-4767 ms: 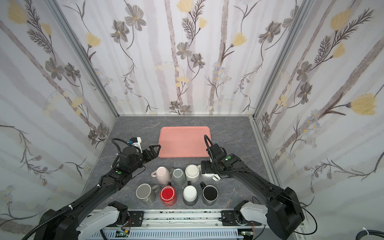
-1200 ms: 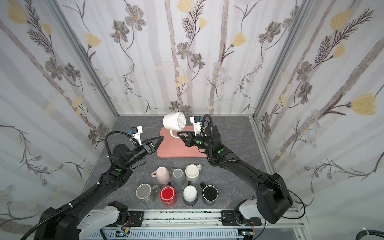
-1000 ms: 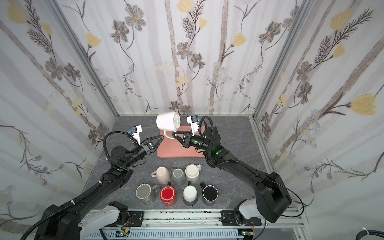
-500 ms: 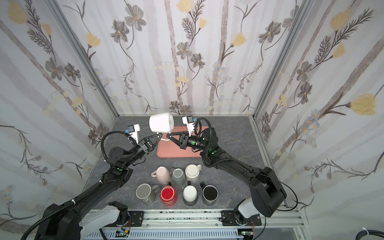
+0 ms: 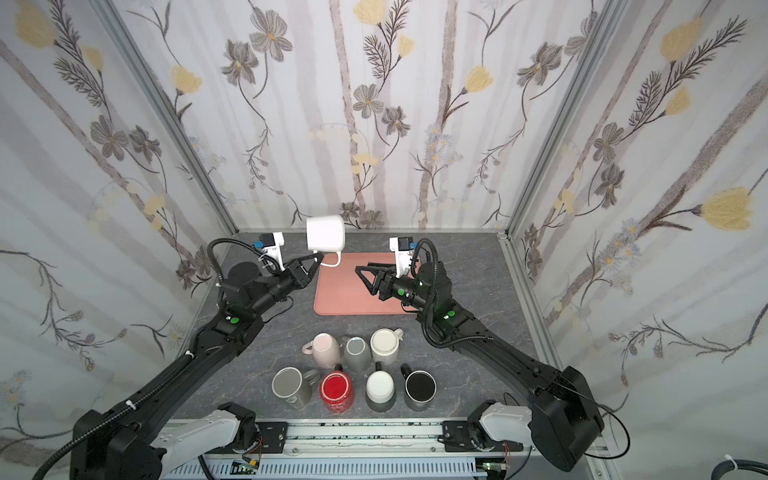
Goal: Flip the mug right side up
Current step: 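Grasp the mug handle with the left gripper while the right gripper releases, then lower the white mug onto the tray with the left gripper while the right arm retracts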
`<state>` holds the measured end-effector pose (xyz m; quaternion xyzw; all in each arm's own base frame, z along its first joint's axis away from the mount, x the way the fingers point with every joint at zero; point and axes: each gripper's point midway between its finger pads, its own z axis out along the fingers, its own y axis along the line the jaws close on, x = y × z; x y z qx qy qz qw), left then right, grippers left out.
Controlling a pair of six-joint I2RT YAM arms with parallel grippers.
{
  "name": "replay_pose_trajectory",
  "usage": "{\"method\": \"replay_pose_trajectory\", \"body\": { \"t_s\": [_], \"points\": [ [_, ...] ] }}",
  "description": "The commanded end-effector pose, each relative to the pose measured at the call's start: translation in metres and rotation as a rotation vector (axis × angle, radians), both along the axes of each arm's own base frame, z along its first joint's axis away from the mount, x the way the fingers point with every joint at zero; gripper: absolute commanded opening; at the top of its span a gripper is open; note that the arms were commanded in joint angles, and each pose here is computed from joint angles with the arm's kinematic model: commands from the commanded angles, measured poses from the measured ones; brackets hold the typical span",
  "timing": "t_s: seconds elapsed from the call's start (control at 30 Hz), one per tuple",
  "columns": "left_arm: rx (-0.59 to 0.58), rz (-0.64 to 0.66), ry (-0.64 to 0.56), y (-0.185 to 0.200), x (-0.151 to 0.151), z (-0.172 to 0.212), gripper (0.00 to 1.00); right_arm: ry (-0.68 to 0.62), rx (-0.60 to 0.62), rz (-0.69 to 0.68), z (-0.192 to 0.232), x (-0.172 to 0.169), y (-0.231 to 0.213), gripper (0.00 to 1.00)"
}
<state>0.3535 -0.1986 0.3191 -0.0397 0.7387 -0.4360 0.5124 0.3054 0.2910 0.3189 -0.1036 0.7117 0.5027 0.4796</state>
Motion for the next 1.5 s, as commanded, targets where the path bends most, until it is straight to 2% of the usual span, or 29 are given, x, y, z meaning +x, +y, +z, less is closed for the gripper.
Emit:
{"method": "replay_pose_trajectory", "body": {
  "t_s": [0.0,0.1,0.27,0.33,0.57,0.67,0.97,1.17,1.4,1.47],
  "points": [
    [0.296,0.173,0.077,0.013,0.026,-0.04,0.0,0.052,-0.078,-0.159,-0.027,0.014,-0.034,0.58],
    [0.478,0.264,0.145,0.015,0.052,-0.072,0.0,0.083,-0.08,-0.208,-0.039,0.015,-0.055,0.59],
    [0.714,0.337,0.254,0.02,0.09,-0.126,0.0,0.129,-0.113,-0.256,-0.062,0.009,-0.078,0.59],
    [0.778,0.346,0.291,0.019,0.103,-0.147,0.0,0.133,-0.124,-0.273,-0.066,0.008,-0.085,0.59],
    [0.927,0.407,0.32,0.019,0.139,-0.177,0.0,0.145,-0.128,-0.305,-0.072,0.003,-0.106,0.59],
    [0.965,0.427,0.32,0.02,0.15,-0.185,0.0,0.149,-0.127,-0.309,-0.075,0.001,-0.112,0.59],
    [0.962,0.429,0.24,0.014,0.168,-0.187,0.0,0.16,-0.122,-0.327,-0.08,-0.002,-0.128,0.6],
    [0.946,0.395,0.279,0.009,0.167,-0.206,0.0,0.164,-0.121,-0.33,-0.083,-0.001,-0.13,0.6],
    [0.952,0.44,0.334,0.025,0.162,-0.224,0.0,0.17,-0.117,-0.328,-0.084,-0.002,-0.13,0.61],
    [0.937,0.445,0.343,0.028,0.16,-0.226,0.08,0.17,-0.117,-0.327,-0.084,-0.002,-0.13,0.61]
  ]
}}
